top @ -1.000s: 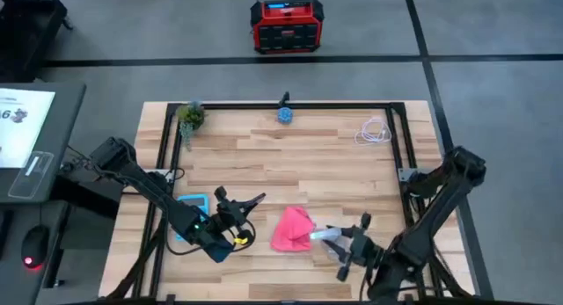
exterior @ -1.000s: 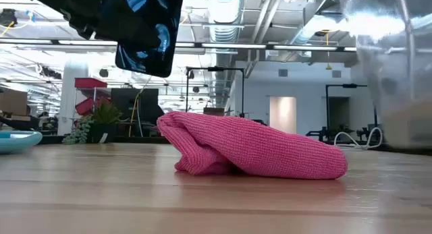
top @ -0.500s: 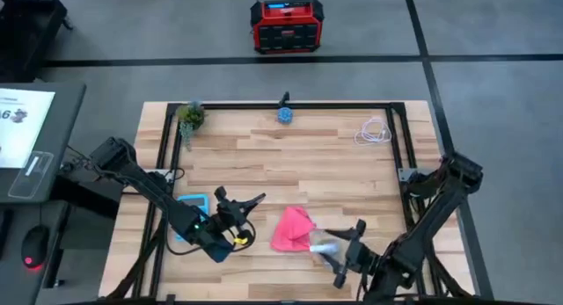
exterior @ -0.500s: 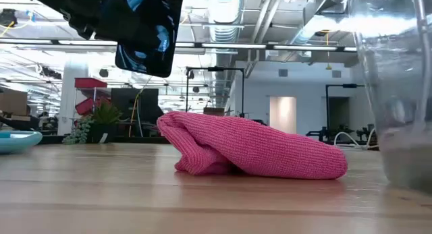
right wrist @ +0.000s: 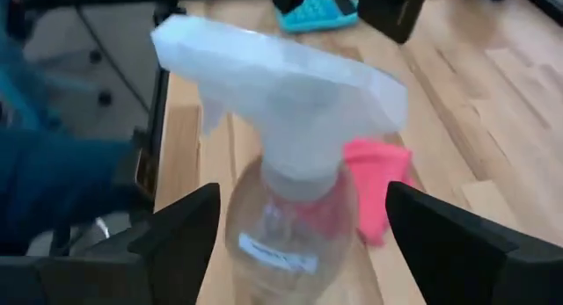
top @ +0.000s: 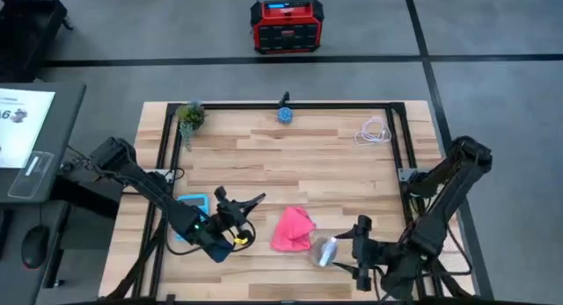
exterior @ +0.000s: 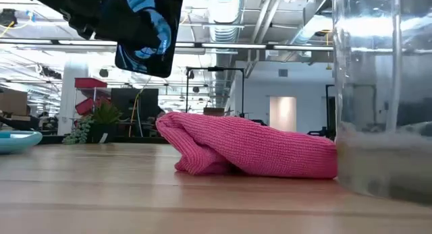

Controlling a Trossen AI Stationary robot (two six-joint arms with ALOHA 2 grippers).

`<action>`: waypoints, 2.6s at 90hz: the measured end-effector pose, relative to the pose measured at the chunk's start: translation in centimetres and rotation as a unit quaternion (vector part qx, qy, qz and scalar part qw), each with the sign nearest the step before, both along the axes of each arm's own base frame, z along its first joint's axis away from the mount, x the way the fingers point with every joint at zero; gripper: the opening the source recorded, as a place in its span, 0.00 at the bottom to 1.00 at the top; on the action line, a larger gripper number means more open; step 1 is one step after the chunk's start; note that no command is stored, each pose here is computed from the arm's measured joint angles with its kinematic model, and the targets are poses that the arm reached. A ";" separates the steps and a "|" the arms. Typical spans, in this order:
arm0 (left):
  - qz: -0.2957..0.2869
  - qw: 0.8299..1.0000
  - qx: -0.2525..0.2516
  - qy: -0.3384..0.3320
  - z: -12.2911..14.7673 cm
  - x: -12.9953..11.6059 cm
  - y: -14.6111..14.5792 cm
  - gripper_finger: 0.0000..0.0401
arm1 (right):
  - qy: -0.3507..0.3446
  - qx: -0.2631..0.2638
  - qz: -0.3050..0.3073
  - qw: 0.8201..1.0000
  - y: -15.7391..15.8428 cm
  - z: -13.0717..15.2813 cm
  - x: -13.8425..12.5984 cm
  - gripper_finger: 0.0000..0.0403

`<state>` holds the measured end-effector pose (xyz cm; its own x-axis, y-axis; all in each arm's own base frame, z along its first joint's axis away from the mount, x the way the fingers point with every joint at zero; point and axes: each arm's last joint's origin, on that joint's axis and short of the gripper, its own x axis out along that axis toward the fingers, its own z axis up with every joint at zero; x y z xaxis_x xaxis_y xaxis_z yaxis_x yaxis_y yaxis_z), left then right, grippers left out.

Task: Apply microfiber cloth
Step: Spray the back of the black cellphone using transparent spray bottle

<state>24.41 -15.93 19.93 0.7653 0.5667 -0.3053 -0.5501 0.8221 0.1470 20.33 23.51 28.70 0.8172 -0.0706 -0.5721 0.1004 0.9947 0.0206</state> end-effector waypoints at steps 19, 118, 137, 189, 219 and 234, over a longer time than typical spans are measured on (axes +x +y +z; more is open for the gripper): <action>0.000 1.000 0.000 0.000 0.0 0.0 0.0 0.03 | 0.047 0.015 0.005 0.999 -0.4 -0.7 0.3 0.77; -0.002 1.000 -0.002 0.001 0.0 0.0 0.0 0.03 | -0.004 0.000 0.096 0.995 0.5 3.5 2.5 0.77; -0.002 1.000 -0.002 0.001 0.0 0.0 0.0 0.03 | 0.000 0.012 0.118 0.993 -0.2 3.7 3.7 0.70; -0.063 0.998 -0.006 -0.006 1.1 1.3 -0.6 0.02 | -0.010 -0.010 0.116 0.993 0.0 3.6 4.2 0.18; -0.275 0.960 -0.052 0.019 -0.3 4.7 -1.2 0.01 | -0.013 0.002 0.054 0.998 0.5 6.3 2.2 0.18; -0.327 0.940 -0.091 0.022 -1.9 7.6 -0.6 0.01 | 0.019 0.053 0.091 0.994 1.7 6.8 0.7 0.18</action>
<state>32.06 -16.54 18.01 0.9163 -0.0861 -0.3911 0.0858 0.9961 -0.0183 21.00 25.23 35.46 0.7891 0.1384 -0.5984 -0.0783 0.9890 0.1256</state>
